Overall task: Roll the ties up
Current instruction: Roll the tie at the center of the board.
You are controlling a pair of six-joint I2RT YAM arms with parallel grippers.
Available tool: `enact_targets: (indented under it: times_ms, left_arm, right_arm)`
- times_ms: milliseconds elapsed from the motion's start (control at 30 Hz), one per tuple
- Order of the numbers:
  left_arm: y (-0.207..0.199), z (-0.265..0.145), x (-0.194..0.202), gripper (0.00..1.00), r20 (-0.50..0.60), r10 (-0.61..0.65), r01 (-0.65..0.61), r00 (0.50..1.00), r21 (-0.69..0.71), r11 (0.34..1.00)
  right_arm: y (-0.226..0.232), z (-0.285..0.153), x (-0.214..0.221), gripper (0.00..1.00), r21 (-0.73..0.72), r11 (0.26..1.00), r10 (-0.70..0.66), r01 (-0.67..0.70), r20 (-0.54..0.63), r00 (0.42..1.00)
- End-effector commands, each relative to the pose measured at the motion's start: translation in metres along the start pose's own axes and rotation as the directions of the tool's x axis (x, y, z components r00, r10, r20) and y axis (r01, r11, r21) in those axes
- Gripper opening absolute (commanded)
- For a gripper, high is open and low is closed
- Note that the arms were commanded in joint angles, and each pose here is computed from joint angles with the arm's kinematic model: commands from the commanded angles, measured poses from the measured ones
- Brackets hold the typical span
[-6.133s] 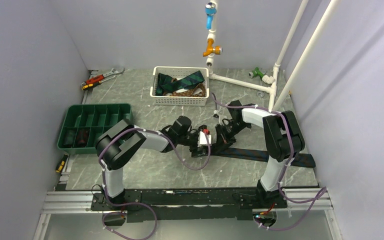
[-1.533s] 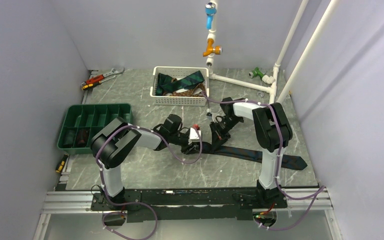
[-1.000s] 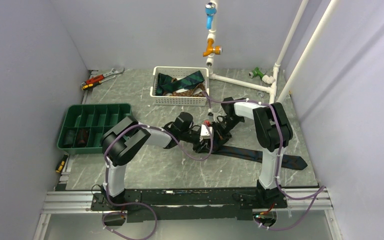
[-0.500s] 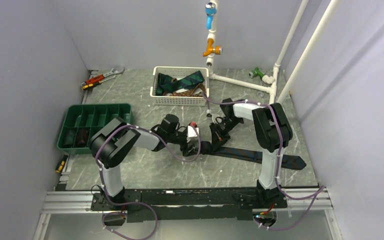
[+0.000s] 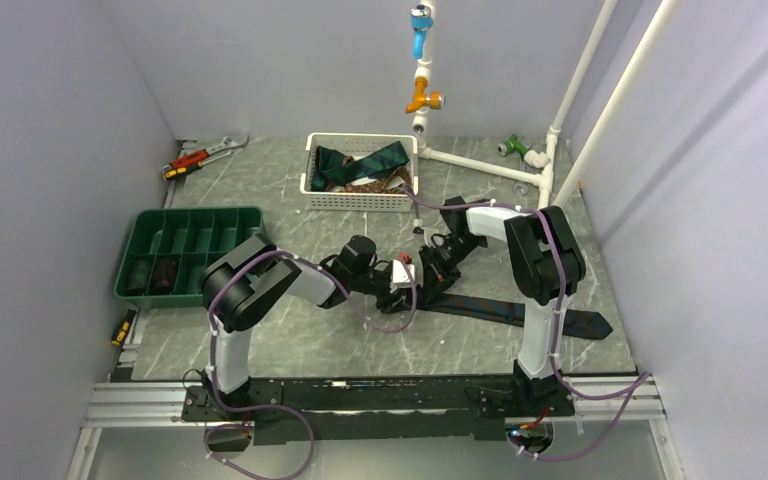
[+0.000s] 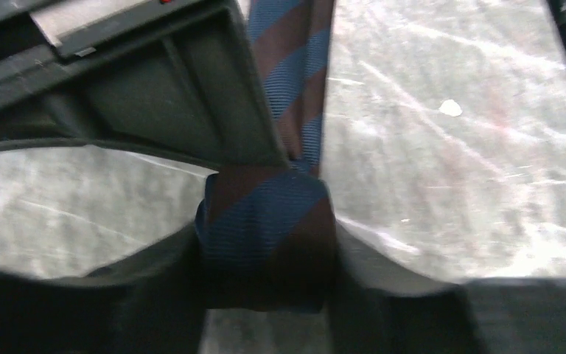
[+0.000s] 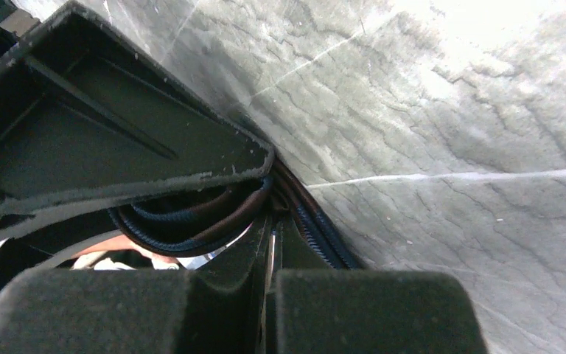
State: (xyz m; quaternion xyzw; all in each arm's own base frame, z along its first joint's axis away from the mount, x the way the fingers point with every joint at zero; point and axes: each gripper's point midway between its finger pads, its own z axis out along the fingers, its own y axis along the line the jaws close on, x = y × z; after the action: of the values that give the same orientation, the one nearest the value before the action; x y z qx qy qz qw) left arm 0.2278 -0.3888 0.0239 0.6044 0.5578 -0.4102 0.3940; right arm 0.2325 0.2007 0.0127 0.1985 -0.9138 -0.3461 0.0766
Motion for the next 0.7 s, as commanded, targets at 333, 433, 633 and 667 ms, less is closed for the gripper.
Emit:
enact_targets:
  times_ms: [333,433,633,667]
  left_arm:
    - [-0.011,-0.028,-0.026,0.70,0.086,0.045,-0.043,0.995,-0.024,0.999]
    - [-0.007,-0.024,-0.032,0.66,0.101,0.037,-0.036,0.994,-0.017,0.999]
    - [0.003,-0.014,-0.046,0.48,0.133,0.021,-0.019,0.991,-0.020,1.000]
    - [0.003,-0.012,-0.050,0.45,0.141,0.022,-0.020,0.990,-0.016,1.000]
  right_arm:
    - [-0.012,0.015,0.001,0.00,0.069,0.992,-0.100,0.101,-0.011,0.995]
    - [-0.013,0.017,0.004,0.00,0.066,0.993,-0.095,0.096,-0.018,0.995]
    - [-0.011,0.016,0.004,0.00,0.064,0.993,-0.098,0.099,-0.014,0.995]
    - [-0.011,0.016,0.004,0.00,0.064,0.993,-0.098,0.099,-0.015,0.995]
